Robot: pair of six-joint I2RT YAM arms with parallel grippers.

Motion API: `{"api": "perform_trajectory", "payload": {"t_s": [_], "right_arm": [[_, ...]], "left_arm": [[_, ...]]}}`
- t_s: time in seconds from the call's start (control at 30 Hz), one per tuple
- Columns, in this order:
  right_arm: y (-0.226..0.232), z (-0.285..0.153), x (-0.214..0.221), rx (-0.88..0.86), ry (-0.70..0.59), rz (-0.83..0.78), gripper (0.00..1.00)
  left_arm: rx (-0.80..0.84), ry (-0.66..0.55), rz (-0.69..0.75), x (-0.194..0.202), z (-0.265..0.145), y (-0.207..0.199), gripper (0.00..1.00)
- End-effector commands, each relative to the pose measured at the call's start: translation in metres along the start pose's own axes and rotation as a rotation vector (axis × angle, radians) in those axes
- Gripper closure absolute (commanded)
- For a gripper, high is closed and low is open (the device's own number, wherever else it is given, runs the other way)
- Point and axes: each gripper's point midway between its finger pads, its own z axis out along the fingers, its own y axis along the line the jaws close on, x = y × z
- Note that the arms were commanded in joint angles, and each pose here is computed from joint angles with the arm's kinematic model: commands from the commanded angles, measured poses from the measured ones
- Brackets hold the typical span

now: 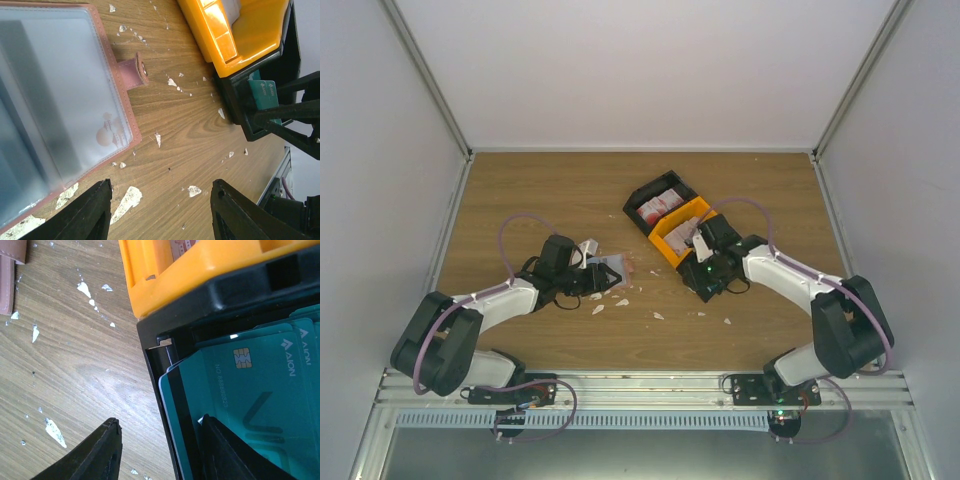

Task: Put the credit cards into the card holder
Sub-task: Pick up the credit card from the storage box.

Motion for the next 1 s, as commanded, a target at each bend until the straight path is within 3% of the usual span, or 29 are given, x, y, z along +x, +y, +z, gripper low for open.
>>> {"api": "perform_trajectory", "payload": {"t_s": [0.0,0.77,0.97], "right_arm": [[0.002,-0.0097,-0.0032,0.0,-0.013,0.016,0.56],[0.0011,-0.0181,-0.0039,0.0,-0.035,0.028,0.73],[-0.003,-0.0169,-0.0051,0.019,-0.04,0.032,0.73]], "left_arm": [[0.016,-0.024,0.028,-0.0063,0.0022,-0.0046,0.44],[0.016,-0.019,0.027,-0.0049,0.0035,-0.0052,0.44],[0.017,-0.018,0.029,-0.0049,0.004,-0.006,0.44]]}}
